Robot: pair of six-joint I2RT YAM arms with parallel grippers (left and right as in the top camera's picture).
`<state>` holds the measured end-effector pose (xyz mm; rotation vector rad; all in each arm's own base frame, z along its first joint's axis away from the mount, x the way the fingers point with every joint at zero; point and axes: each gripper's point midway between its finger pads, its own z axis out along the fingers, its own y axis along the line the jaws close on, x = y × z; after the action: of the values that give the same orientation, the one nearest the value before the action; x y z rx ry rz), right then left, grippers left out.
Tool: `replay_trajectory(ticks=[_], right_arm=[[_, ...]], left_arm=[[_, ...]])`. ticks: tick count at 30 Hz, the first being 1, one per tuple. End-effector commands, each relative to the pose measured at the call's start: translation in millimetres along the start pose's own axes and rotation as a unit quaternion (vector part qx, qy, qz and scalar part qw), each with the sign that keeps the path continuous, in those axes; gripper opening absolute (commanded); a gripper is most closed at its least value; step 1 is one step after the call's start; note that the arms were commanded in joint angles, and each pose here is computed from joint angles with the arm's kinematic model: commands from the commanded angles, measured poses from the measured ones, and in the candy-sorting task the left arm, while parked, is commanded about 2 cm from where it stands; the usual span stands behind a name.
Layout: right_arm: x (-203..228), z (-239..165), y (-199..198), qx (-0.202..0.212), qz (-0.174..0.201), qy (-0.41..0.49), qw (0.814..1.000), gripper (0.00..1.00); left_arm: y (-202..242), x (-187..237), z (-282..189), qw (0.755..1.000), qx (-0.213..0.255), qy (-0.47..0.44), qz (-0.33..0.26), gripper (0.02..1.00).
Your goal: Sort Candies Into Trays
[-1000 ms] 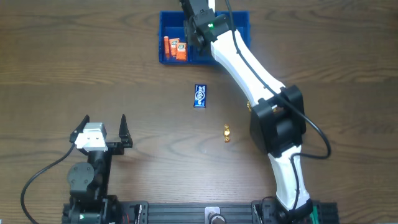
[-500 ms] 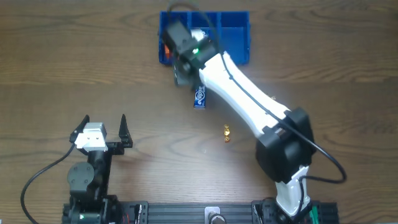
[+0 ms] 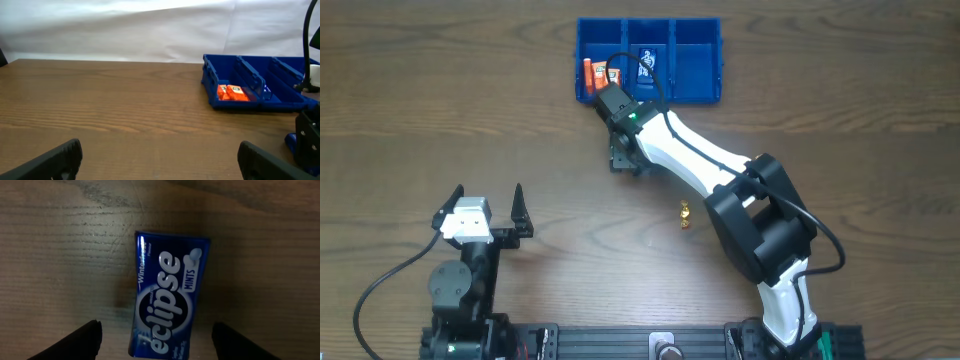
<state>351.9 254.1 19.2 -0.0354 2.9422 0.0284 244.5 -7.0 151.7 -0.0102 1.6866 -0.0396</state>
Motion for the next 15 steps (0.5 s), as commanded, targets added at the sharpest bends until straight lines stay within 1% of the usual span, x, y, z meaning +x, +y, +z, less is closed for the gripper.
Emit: replay_trajectory(ticks=[1,3,8,12,14,15], right_arm=[[5.0,19.7,-3.8,0.013,0.017,0.016,1.000,0.730],[4.9,21.8,-5.2,0.015,0.023,0.017,0.999,0.704],[2.8,21.9,-4.1,0.012,0.024,0.014,1.000,0.630],[2.2,22.1,-5.1,0.014,0.026,0.013,0.999,0.408],[2.2,22.1,-5.1,0.014,0.027,0.013,0.999,0.325],[2.3,22.1,-5.2,0.014,0.027,0.013,0.999,0.312]], left_arm=[[2.5,17.4,1.1,1.000,-0.006,0.025,0.008,0.998],[2.5,17.5,1.1,1.000,-0.006,0.025,0.008,0.998],[2.5,17.4,1.1,1.000,-0.006,0.025,0.008,0.998],[2.5,17.4,1.1,1.000,-0.006,0.025,0.008,0.996],[2.5,17.4,1.1,1.000,-0.006,0.025,0.008,0.998],[2.5,17.5,1.1,1.000,-0.006,0.025,0.008,0.998]])
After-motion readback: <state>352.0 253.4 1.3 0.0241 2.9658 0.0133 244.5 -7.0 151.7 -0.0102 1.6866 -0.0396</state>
